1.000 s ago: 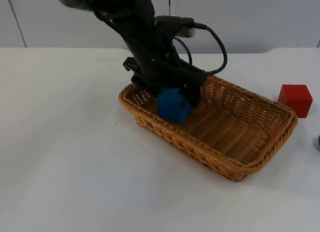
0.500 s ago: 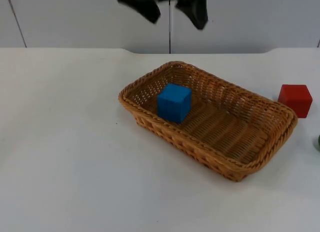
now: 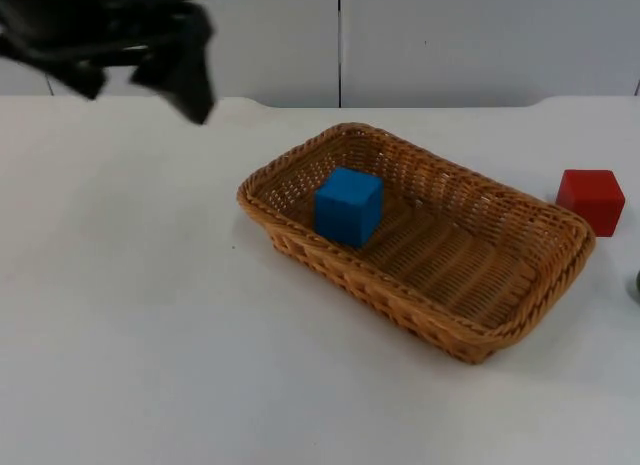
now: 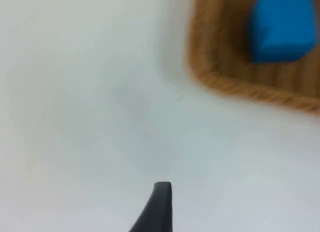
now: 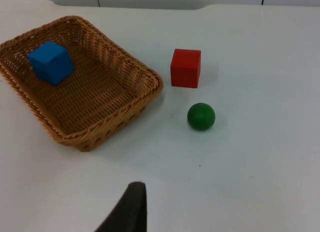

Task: Place all geometric objects except the red cube into the basket.

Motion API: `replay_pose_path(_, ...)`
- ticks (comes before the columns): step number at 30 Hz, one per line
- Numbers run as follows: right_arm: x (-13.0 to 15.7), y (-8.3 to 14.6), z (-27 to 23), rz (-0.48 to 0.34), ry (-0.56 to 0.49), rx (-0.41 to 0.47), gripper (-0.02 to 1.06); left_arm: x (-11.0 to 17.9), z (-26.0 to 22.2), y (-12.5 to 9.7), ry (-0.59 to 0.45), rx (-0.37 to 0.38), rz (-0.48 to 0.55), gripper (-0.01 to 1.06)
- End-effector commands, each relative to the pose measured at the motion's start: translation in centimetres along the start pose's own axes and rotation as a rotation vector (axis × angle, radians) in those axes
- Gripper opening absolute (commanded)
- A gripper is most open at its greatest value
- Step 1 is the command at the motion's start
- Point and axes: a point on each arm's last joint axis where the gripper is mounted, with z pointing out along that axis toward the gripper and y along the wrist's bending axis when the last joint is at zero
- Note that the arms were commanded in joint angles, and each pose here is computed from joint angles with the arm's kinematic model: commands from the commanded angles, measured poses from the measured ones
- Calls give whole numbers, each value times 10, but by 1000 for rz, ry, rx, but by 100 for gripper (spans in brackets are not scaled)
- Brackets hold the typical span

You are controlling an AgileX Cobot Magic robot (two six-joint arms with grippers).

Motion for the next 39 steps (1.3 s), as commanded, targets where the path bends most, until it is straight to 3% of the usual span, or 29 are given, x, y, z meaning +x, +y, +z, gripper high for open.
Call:
replay_pose_path(1, 0, 0, 0, -13, -7, 6, 105, 11, -8, 9, -23, -11, -48, 85)
replay_pose_path(7, 0, 0, 0, -13, -7, 6, 105, 47, -24, 43, -11, -72, -179, 85)
replay_pose_path(12, 0, 0, 0, -13, -7, 6, 105, 74, -39, 50, -34, -69, -261, 85)
replay_pose_path(19, 0, 0, 0, -13, -7, 6, 105, 112, -59, 41, -111, -58, -308, 86)
replay_pose_path(22, 0, 0, 0, -13, -7, 6, 105, 120, -68, 35, -144, -51, -294, 92)
replay_pose_path(25, 0, 0, 0, -13, -7, 6, 105, 133, -76, 28, -175, -54, -284, 105)
replay_pose_path(33, 0, 0, 0, -13, -7, 6, 105, 155, -81, 18, -193, -56, -273, 105)
replay_pose_path(39, -1, -1, -1, 12, -13, 12, 105, 159, -93, 15, -268, -80, -250, 105)
